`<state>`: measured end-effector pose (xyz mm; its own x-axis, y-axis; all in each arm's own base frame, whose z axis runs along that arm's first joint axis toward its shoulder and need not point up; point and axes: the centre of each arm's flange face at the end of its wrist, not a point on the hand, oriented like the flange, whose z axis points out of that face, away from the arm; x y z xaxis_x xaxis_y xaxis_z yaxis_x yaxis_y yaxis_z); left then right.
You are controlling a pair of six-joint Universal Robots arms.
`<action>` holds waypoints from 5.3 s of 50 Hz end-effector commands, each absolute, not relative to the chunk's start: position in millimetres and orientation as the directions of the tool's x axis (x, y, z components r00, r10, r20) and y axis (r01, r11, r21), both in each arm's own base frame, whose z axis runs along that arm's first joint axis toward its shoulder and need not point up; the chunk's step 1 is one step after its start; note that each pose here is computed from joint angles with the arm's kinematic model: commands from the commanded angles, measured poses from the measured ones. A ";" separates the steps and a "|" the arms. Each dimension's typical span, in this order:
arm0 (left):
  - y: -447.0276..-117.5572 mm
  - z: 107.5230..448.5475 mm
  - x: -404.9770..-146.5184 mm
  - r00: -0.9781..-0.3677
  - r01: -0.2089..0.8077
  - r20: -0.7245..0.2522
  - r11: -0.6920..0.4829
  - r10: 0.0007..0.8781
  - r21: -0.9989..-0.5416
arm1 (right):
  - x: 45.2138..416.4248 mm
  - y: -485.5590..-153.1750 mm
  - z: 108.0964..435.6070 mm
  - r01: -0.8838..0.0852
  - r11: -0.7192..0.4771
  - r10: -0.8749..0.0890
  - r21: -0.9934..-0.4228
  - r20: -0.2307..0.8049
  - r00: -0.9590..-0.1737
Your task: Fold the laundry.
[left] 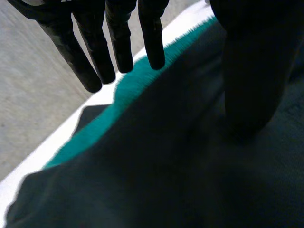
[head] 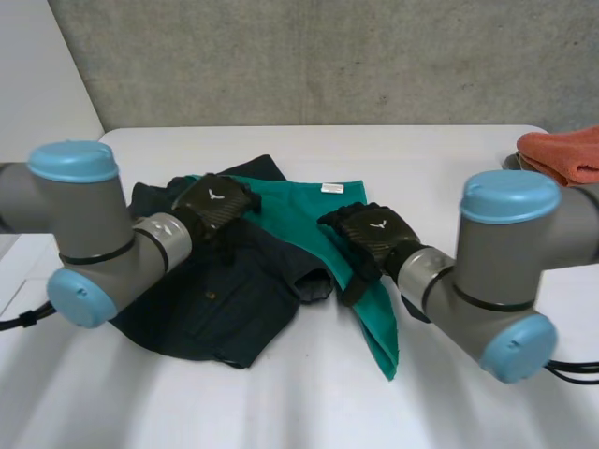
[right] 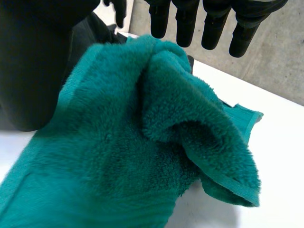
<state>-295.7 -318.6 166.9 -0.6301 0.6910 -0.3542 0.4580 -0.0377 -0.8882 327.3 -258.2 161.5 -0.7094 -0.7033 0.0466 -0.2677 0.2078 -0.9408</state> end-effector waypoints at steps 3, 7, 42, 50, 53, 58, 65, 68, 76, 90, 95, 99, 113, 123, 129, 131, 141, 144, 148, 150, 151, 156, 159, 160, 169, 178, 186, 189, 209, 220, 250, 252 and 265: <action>-324.9 146.9 -306.6 -0.631 0.481 -0.353 -0.008 0.691 -0.876 | 345.4 -285.6 144.9 -0.286 0.168 -0.635 -0.943 0.119 -0.763; -346.9 165.5 -293.9 -0.702 0.492 -0.416 -0.029 0.578 -0.870 | 339.6 -295.0 164.1 -0.295 0.084 -0.611 -0.952 0.185 -0.770; -396.7 270.4 -231.1 -0.872 0.434 -0.434 -0.054 0.225 -0.899 | 317.6 -246.0 208.7 -0.380 -0.129 -0.650 -0.916 0.368 -0.665; -331.9 228.7 -293.0 -0.715 0.486 -0.495 -0.158 0.494 -0.860 | 303.3 -216.7 234.2 -0.444 -0.233 -0.656 -0.865 0.477 -0.585; -319.9 213.1 -317.1 -0.657 0.489 -0.525 -0.225 0.540 -0.843 | 297.4 -203.4 250.7 -0.441 -0.290 -0.652 -0.849 0.513 -0.558; -321.8 184.6 -341.6 -0.631 0.505 -0.552 -0.251 0.545 -0.826 | 285.9 -186.8 283.0 -0.397 -0.353 -0.639 -0.847 0.528 -0.560; -308.4 136.0 -367.9 -0.579 0.553 -0.499 -0.140 0.645 -0.822 | 269.8 -172.0 318.1 -0.302 -0.398 -0.639 -0.866 0.498 -0.586; -281.8 132.5 -383.6 -0.511 0.565 -0.453 -0.112 0.730 -0.817 | 262.3 -178.5 325.1 -0.274 -0.399 -0.626 -0.875 0.478 -0.616; -266.0 165.5 -391.2 -0.514 0.477 -0.342 -0.070 0.787 -0.876 | 253.0 -210.6 316.2 -0.277 -0.341 -0.605 -0.898 0.435 -0.667; -324.4 326.6 -327.5 -0.856 0.122 -0.227 -0.246 0.464 -0.962 | 257.8 -284.4 337.1 -0.273 -0.499 -0.422 -0.822 0.506 -0.752; -312.0 369.0 -311.9 -0.898 0.025 -0.186 -0.376 0.400 -0.926 | 260.9 -317.9 345.0 -0.252 -0.582 -0.308 -0.773 0.496 -0.812; -297.8 366.6 -313.4 -0.887 0.013 -0.205 -0.421 0.414 -0.907 | 273.3 -324.8 330.4 -0.209 -0.595 -0.337 -0.776 0.477 -0.812; -256.6 197.6 -324.0 -0.738 0.401 -0.410 -0.140 0.536 -0.905 | 276.3 -308.6 186.6 -0.508 -0.222 -0.591 -0.832 0.529 -0.609; -259.5 159.6 -323.7 -0.694 0.542 -0.450 -0.004 0.561 -0.841 | 259.0 -304.7 134.7 -0.643 -0.011 -0.673 -0.765 0.482 -0.561; -255.1 168.0 -321.7 -0.700 0.523 -0.412 0.026 0.583 -0.852 | 246.4 -307.6 142.6 -0.542 0.152 -0.588 -0.827 0.365 -0.722; -256.2 168.4 -320.2 -0.706 0.511 -0.398 0.032 0.586 -0.859 | 240.8 -306.3 146.4 -0.490 0.195 -0.562 -0.849 0.313 -0.766; -264.9 150.0 -307.9 -0.699 0.529 -0.369 0.095 0.613 -0.843 | 210.4 -308.2 160.2 -0.342 0.283 -0.481 -0.896 0.176 -0.859; -268.5 148.8 -305.6 -0.702 0.525 -0.359 0.107 0.614 -0.844 | 203.5 -310.9 160.2 -0.320 0.302 -0.458 -0.898 0.157 -0.875; -272.2 145.3 -304.6 -0.693 0.528 -0.349 0.114 0.630 -0.842 | 194.9 -315.7 158.6 -0.276 0.339 -0.424 -0.899 0.116 -0.898; -273.5 143.9 -306.0 -0.687 0.528 -0.345 0.113 0.640 -0.842 | 190.9 -318.3 158.2 -0.253 0.354 -0.408 -0.900 0.095 -0.908; -273.6 143.5 -307.2 -0.684 0.528 -0.343 0.112 0.644 -0.842 | 190.2 -319.0 157.4 -0.247 0.360 -0.406 -0.900 0.087 -0.910; -273.5 139.0 -312.0 -0.670 0.537 -0.334 0.123 0.663 -0.835 | 191.4 -322.0 144.1 -0.218 0.408 -0.418 -0.886 0.032 -0.908; -274.0 134.7 -313.8 -0.668 0.551 -0.333 0.141 0.666 -0.823 | 193.7 -322.4 136.0 -0.202 0.440 -0.423 -0.875 -0.003 -0.906; -274.6 134.1 -313.5 -0.670 0.554 -0.334 0.146 0.663 -0.820 | 194.5 -322.9 134.4 -0.197 0.445 -0.424 -0.874 -0.011 -0.906; -282.1 133.5 -321.2 -0.677 0.543 -0.325 0.150 0.660 -0.826 | 202.9 -334.5 137.7 -0.189 0.384 -0.428 -0.904 0.007 -0.904; -274.9 176.3 -318.5 -0.713 0.452 -0.262 0.140 0.651 -0.881 | 201.5 -317.3 201.5 -0.354 0.145 -0.483 -0.924 0.246 -0.841; -272.6 208.1 -299.7 -0.749 0.426 -0.309 0.069 0.585 -0.902 | 195.5 -297.2 239.7 -0.530 -0.013 -0.525 -0.848 0.456 -0.718; -262.8 192.7 -301.1 -0.709 0.478 -0.326 0.087 0.625 -0.874 | 195.9 -301.7 230.5 -0.538 0.012 -0.536 -0.843 0.449 -0.715; -252.9 137.2 -316.1 -0.628 0.571 -0.317 0.144 0.710 -0.808 | 198.3 -310.1 221.5 -0.513 0.077 -0.506 -0.855 0.410 -0.759; -245.3 131.4 -337.5 -0.607 0.562 -0.301 0.129 0.735 -0.817 | 195.1 -312.5 222.5 -0.509 0.079 -0.497 -0.857 0.409 -0.765; -243.7 288.9 -266.4 -0.770 0.424 -0.439 -0.144 0.462 -0.894 | 165.6 -273.5 279.7 -0.734 -0.068 -0.580 -0.676 0.626 -0.522; -238.7 276.3 -265.4 -0.714 0.504 -0.485 -0.110 0.505 -0.856 | 167.3 -267.9 270.7 -0.766 -0.080 -0.646 -0.638 0.618 -0.448; -317.1 233.2 -299.5 -0.720 0.584 -0.546 -0.049 0.428 -0.810 | 217.5 -319.2 252.4 -0.719 -0.208 -0.634 -0.664 0.651 -0.417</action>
<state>-278.6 -271.6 229.2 -0.6558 0.5319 -0.5358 0.6262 -0.0132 -0.7795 194.3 -275.2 249.1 -0.3445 -0.7373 0.5811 -0.7659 -0.1372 -0.6281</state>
